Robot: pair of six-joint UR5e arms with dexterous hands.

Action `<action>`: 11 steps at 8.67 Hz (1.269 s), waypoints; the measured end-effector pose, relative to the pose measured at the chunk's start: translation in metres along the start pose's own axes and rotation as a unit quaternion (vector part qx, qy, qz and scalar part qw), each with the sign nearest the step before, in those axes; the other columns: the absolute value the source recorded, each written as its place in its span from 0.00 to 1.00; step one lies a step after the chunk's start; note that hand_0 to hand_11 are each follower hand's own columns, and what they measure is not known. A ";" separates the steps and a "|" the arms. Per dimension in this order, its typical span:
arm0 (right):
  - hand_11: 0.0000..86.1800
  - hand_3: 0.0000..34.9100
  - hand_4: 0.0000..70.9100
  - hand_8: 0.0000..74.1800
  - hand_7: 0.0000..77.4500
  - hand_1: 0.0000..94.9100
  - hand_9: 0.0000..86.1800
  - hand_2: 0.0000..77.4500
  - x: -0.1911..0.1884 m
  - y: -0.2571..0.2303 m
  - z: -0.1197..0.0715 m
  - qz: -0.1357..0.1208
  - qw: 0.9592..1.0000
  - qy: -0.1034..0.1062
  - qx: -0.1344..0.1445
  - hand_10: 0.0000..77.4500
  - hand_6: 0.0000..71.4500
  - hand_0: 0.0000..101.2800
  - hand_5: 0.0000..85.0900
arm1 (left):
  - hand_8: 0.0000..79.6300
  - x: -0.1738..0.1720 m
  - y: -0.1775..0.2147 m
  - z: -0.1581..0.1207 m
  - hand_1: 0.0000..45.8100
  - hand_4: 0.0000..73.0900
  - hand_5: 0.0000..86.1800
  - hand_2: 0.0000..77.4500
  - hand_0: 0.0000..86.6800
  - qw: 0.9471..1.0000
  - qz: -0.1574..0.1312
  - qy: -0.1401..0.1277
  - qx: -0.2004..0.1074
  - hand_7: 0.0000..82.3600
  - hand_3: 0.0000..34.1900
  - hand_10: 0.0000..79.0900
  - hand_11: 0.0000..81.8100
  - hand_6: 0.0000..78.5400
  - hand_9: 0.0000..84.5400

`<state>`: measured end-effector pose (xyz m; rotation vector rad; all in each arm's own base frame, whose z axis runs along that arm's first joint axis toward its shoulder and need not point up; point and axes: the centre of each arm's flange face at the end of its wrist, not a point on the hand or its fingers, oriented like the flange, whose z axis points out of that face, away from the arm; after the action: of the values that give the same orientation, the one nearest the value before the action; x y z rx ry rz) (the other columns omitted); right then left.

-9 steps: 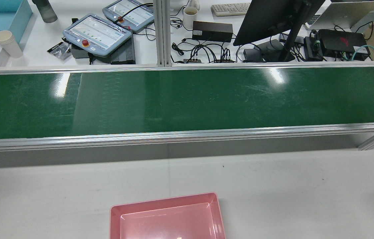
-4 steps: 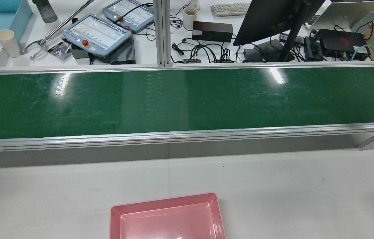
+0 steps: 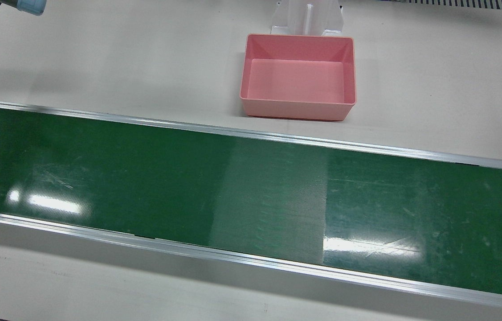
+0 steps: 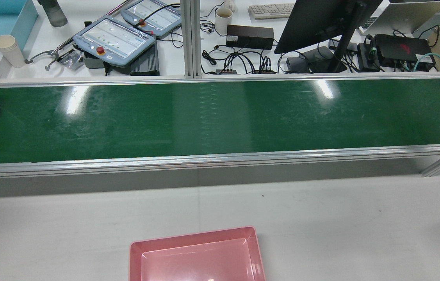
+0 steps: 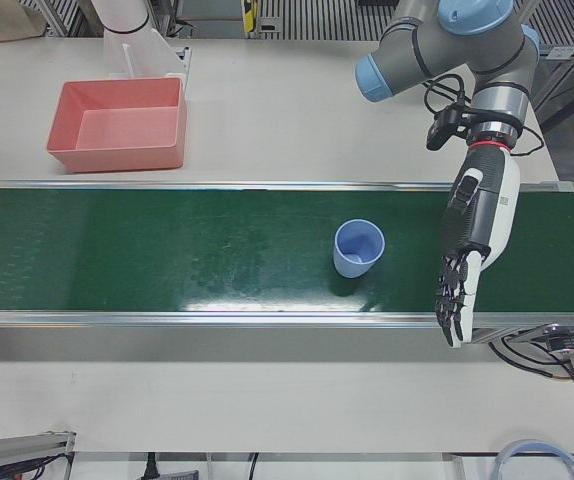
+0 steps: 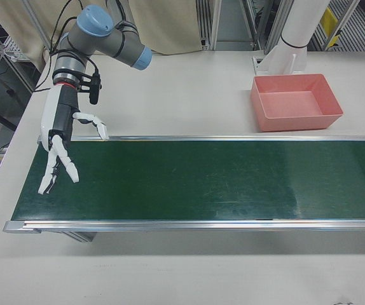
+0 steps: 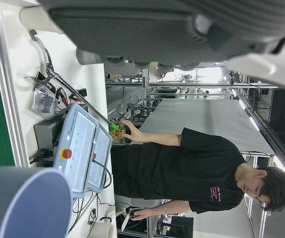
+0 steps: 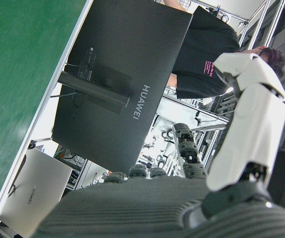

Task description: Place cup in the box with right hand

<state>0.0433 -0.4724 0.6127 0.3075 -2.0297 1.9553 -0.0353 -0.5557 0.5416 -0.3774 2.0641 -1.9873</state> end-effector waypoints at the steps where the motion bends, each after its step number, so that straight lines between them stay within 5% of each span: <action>1: 0.01 0.00 0.00 0.05 0.02 0.22 0.01 0.42 0.006 0.005 0.011 -0.004 1.000 0.003 -0.005 0.00 0.01 0.44 0.06 | 0.00 0.000 0.000 0.000 0.01 0.01 0.01 0.01 0.00 1.000 0.000 0.000 0.000 0.01 0.00 0.00 0.00 0.01 0.00; 2: 0.01 0.00 0.00 0.04 0.02 0.34 0.01 0.08 0.010 0.009 0.025 -0.007 1.000 0.005 -0.009 0.00 0.02 0.63 0.12 | 0.00 0.000 0.000 0.000 0.01 0.01 0.01 0.01 0.00 1.000 0.000 0.000 0.000 0.01 0.00 0.00 0.00 0.00 0.00; 5: 0.01 0.00 0.00 0.04 0.02 0.32 0.01 0.01 0.020 0.016 0.044 -0.007 1.000 0.009 -0.015 0.00 0.02 0.64 0.12 | 0.00 0.000 0.000 0.000 0.01 0.01 0.01 0.01 0.00 1.000 0.000 0.000 0.000 0.01 0.00 0.00 0.00 0.01 0.00; 8: 0.01 0.00 0.00 0.04 0.02 0.21 0.01 0.08 0.036 0.023 0.047 -0.004 1.000 0.021 -0.020 0.00 0.02 0.53 0.08 | 0.00 0.000 0.000 0.000 0.01 0.01 0.01 0.01 0.00 1.000 0.000 0.000 0.000 0.01 0.00 0.00 0.00 0.01 0.00; 11: 0.01 0.00 0.00 0.04 0.02 0.22 0.01 0.08 0.038 0.021 0.044 -0.003 1.000 0.024 -0.017 0.00 0.02 0.51 0.08 | 0.00 0.000 0.000 0.000 0.01 0.01 0.01 0.01 0.00 1.000 0.000 0.000 0.000 0.01 0.00 0.00 0.00 0.01 0.00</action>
<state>-0.0027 -0.5130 0.6059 0.2567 -2.0278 1.9036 -0.0353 -0.5557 0.5413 -0.3774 2.0645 -1.9867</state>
